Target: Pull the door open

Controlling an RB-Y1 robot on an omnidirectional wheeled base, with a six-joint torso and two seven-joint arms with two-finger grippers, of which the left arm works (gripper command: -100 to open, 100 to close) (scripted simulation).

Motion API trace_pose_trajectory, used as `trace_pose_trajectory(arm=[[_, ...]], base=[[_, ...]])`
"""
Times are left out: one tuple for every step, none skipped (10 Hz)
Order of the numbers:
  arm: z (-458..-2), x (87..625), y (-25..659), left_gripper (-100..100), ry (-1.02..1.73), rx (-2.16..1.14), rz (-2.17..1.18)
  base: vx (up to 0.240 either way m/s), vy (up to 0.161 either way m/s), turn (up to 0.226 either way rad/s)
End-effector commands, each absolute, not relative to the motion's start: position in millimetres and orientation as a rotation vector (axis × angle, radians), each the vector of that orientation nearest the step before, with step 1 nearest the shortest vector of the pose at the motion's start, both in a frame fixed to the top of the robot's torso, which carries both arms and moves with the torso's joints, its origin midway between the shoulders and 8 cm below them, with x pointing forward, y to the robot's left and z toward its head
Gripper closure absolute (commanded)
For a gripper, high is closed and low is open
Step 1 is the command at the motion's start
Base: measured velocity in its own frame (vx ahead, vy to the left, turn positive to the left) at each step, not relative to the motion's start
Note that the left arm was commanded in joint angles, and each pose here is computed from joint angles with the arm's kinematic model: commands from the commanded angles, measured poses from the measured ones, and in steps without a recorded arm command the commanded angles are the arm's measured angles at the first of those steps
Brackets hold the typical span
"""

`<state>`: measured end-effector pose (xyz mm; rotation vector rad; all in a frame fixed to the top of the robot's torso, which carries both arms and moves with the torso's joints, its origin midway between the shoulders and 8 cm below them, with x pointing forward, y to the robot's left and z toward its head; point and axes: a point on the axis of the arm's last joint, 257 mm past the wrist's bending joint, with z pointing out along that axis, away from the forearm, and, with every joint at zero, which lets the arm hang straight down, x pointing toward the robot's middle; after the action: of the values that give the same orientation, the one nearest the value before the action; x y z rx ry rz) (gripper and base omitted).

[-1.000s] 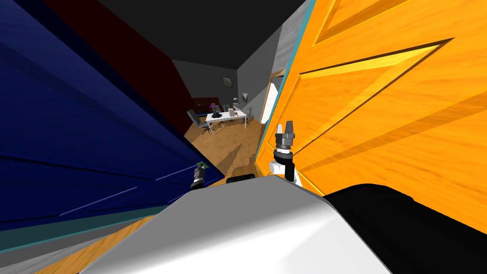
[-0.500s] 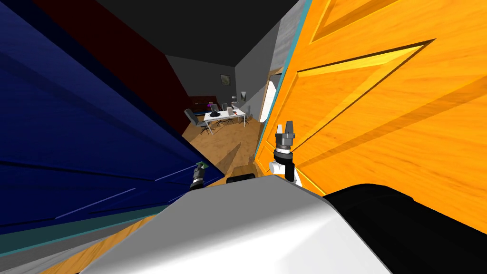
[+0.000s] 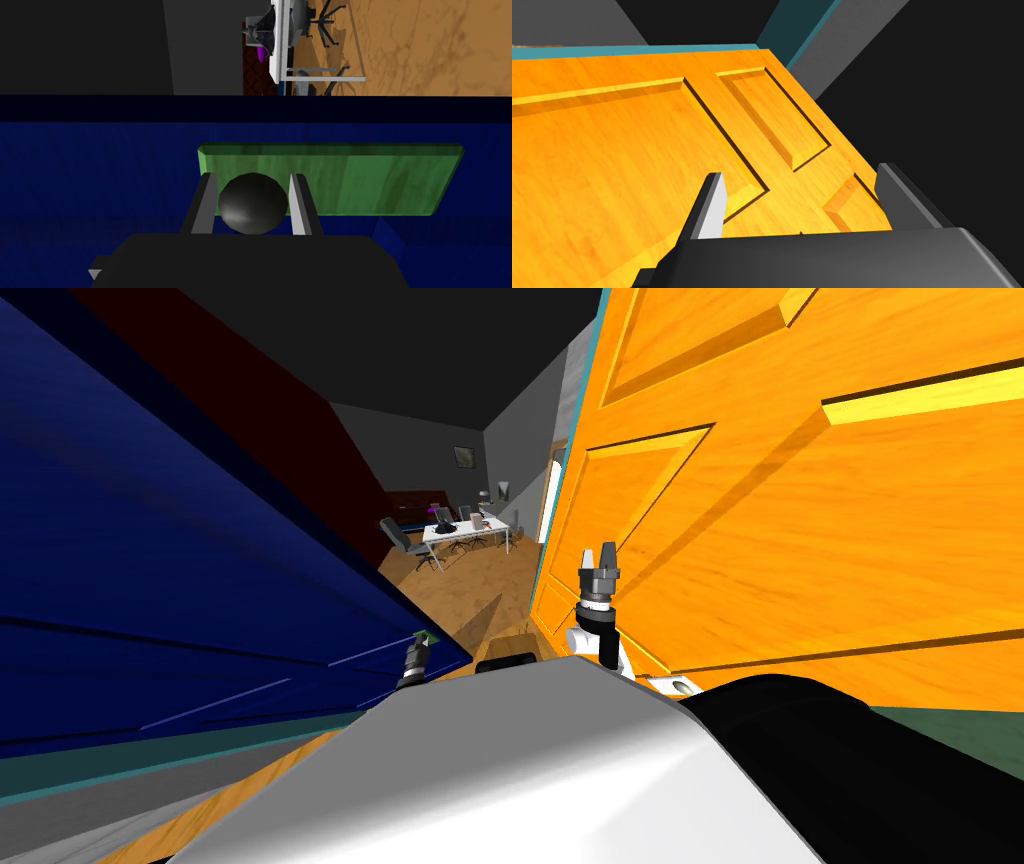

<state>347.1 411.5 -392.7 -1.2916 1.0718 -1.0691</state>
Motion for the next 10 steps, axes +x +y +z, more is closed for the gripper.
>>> trace_pose_trajectory(arm=[[-392,342,412,100,1.083,-1.284,-1.083],[-392,339,411,100,1.092,-1.280,-1.092],[-394,341,409,100,1.093,-1.287,-1.087],[-396,333,407,100,1.108,-1.282,-1.099],[-395,329,407,100,1.115,-1.275,-1.107],[-395,325,406,100,1.124,-1.268,-1.117],[-394,320,405,100,1.133,-1.260,-1.127],[-393,315,404,100,1.142,-1.253,-1.137],[-393,310,404,100,1.150,-1.247,-1.147],[-392,305,403,100,1.161,-1.239,-1.160]], base=[[-0.223,0.032,-0.124],[-0.199,0.002,-0.103],[-0.093,-0.008,-0.022],[-0.143,0.034,-0.125],[-0.221,0.022,-0.146],[-0.217,0.026,-0.115],[-0.207,0.048,-0.116],[-0.220,0.056,-0.137],[-0.223,0.033,-0.128],[-0.233,0.040,-0.132]])
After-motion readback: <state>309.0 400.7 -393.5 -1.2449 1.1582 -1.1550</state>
